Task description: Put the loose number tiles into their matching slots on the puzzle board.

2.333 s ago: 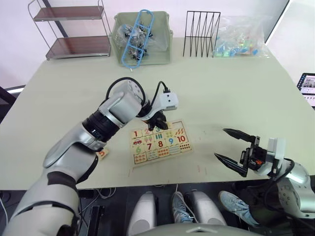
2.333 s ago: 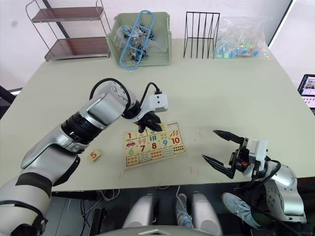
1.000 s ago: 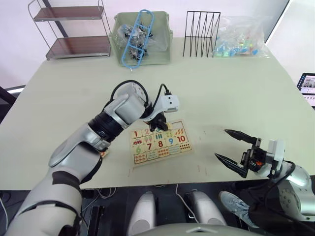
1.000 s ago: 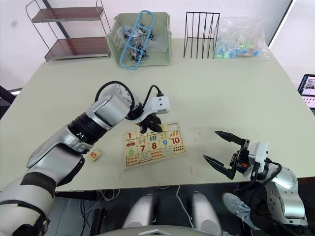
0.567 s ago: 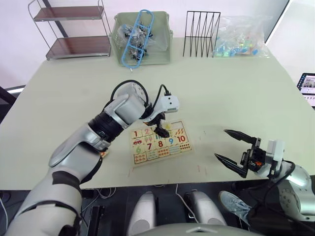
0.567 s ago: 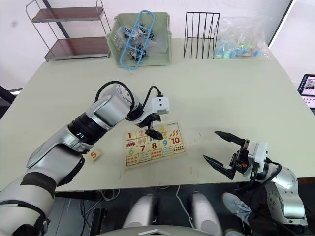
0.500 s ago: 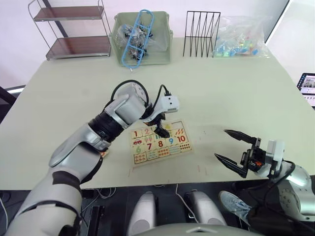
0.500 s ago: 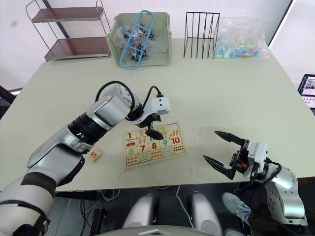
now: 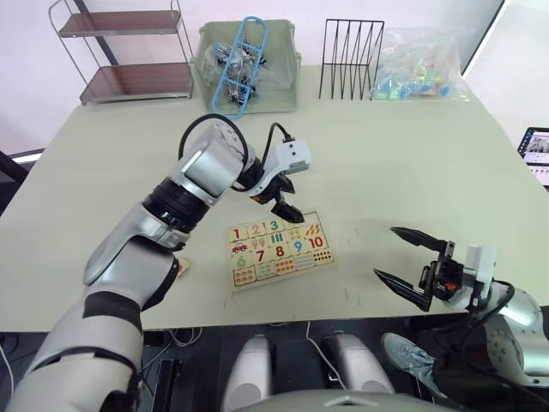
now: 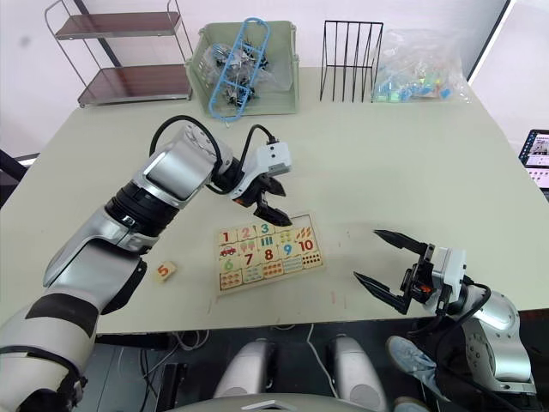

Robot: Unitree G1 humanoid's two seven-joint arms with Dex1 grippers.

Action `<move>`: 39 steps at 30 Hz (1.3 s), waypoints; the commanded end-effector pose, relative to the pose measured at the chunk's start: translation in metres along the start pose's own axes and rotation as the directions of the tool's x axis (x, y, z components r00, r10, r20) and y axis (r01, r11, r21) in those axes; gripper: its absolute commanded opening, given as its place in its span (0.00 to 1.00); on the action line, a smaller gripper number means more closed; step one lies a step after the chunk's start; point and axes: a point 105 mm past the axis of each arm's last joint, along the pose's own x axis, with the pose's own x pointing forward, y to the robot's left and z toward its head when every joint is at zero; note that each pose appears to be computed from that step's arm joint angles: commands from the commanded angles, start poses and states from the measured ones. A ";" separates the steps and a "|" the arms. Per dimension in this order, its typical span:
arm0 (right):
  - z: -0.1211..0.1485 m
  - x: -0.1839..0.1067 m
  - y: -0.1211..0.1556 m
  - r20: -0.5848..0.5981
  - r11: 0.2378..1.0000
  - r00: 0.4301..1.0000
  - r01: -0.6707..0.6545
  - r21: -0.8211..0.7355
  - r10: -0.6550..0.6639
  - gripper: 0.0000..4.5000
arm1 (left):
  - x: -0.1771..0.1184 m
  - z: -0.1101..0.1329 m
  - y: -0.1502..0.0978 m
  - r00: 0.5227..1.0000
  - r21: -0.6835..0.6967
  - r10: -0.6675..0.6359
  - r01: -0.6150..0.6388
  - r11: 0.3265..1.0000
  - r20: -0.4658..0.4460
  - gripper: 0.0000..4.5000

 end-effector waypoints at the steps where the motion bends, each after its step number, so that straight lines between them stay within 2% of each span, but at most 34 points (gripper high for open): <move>1: 0.005 -0.001 0.000 0.017 1.000 1.000 -0.001 -0.026 0.002 1.00 | -0.011 -0.001 0.007 0.995 -0.017 0.038 -0.036 0.999 0.093 0.99; 2: 0.005 -0.001 0.000 0.017 1.000 1.000 -0.001 -0.026 0.002 1.00 | -0.011 -0.002 0.008 0.993 -0.023 0.041 -0.039 0.999 0.114 0.99; 5: 0.005 -0.001 0.000 0.017 1.000 1.000 -0.002 -0.024 0.003 1.00 | -0.009 -0.008 0.010 0.984 -0.049 0.041 -0.033 0.998 0.174 0.82; 10: 0.004 -0.002 0.000 0.014 1.000 1.000 -0.006 -0.020 0.007 1.00 | -0.004 -0.021 0.009 0.967 -0.035 0.035 -0.027 0.999 0.252 0.24; 11: 0.004 -0.002 0.000 0.014 1.000 1.000 -0.006 -0.019 0.006 1.00 | -0.003 -0.021 0.008 0.965 -0.023 0.024 -0.019 1.000 0.262 0.17; 12: 0.004 -0.003 0.000 0.012 1.000 1.000 -0.003 -0.019 0.004 1.00 | -0.002 -0.023 0.006 0.963 -0.011 0.012 -0.009 1.000 0.269 0.05; 13: 0.003 -0.004 0.000 0.009 1.000 1.000 -0.001 -0.019 0.001 1.00 | 0.000 -0.025 0.005 0.962 -0.001 0.007 -0.007 1.000 0.272 0.01; 20: 0.000 -0.009 -0.002 -0.008 1.000 1.000 0.017 -0.018 -0.017 1.00 | 0.012 -0.035 0.000 0.959 0.042 0.012 -0.025 0.999 0.283 0.01; 24: -0.001 -0.011 -0.002 -0.013 1.000 1.000 0.020 -0.019 -0.020 1.00 | 0.019 -0.041 0.001 0.966 0.086 0.024 -0.048 0.995 0.258 0.01; 39: -0.002 -0.015 -0.003 -0.035 0.998 0.998 0.056 -0.029 -0.057 1.00 | 0.039 -0.059 -0.008 0.980 0.106 -0.018 -0.003 0.994 0.198 0.01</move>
